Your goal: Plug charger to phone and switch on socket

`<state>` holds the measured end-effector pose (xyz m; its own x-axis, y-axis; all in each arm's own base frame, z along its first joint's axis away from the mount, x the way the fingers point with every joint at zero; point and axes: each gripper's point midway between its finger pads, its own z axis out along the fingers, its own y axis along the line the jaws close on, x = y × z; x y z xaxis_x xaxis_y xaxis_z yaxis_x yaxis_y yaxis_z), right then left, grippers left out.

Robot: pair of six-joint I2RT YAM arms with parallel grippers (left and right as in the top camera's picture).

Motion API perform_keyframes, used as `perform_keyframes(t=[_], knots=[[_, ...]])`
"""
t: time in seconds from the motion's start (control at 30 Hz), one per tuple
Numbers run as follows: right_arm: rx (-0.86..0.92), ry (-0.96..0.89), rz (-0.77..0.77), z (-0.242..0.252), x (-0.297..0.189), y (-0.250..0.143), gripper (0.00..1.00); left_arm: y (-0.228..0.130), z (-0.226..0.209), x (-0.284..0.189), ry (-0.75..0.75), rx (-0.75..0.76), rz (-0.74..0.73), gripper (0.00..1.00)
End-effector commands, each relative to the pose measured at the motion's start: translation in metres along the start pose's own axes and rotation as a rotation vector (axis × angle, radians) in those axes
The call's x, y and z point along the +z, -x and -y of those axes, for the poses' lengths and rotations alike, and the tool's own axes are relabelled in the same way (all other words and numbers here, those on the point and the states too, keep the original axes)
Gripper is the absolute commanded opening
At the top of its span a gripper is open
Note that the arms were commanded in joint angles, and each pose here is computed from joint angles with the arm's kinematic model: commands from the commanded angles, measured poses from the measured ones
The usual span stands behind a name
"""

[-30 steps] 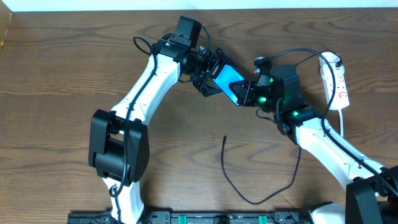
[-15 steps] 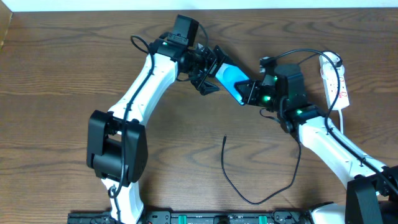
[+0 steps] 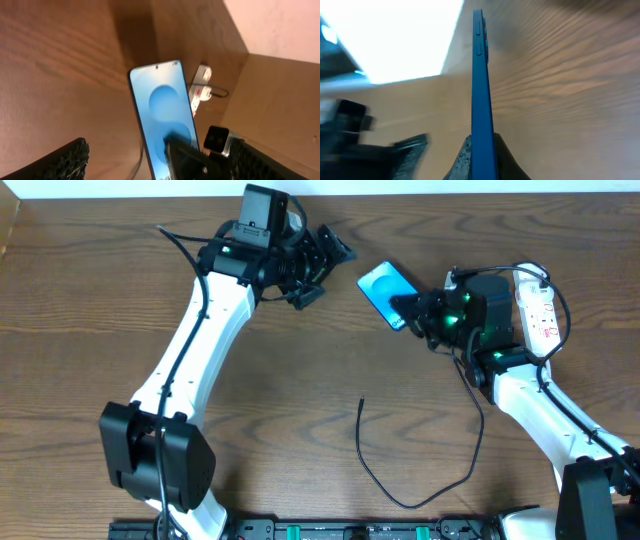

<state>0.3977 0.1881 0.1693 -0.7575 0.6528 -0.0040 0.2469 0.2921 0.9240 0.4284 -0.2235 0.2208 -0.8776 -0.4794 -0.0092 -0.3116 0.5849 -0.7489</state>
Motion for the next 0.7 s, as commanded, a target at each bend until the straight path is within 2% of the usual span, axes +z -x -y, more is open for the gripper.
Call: perform_keyframes(t=[0.0, 0.1, 0.2, 0.4, 0.5, 0.67], knots=[[0.266, 0.080, -0.109, -0.026, -0.004, -0.013, 0.01, 0.009, 0.004, -0.006, 0.000, 0.041, 0.050, 0.89], [0.360, 0.119, -0.162, -0.039, -0.006, -0.020, 0.01, 0.011, 0.007, -0.006, -0.010, 0.047, 0.057, 0.89], [0.380, 0.165, -0.194, -0.053, -0.007, -0.024, 0.01, 0.012, 0.010, -0.006, -0.021, 0.029, 0.063, 0.89], [0.329, 0.249, -0.196, -0.075, -0.010, -0.024, 0.01, 0.012, 0.010, -0.006, -0.026, -0.162, 0.060, 0.84], [0.386, 0.246, -0.202, -0.075, -0.010, -0.025, 0.01, 0.012, 0.010, -0.006, -0.032, -0.287, 0.059, 0.84], [0.505, 0.236, -0.232, -0.079, -0.006, -0.034, 0.01, 0.014, 0.015, -0.006, -0.052, -0.351, 0.065, 0.84]])
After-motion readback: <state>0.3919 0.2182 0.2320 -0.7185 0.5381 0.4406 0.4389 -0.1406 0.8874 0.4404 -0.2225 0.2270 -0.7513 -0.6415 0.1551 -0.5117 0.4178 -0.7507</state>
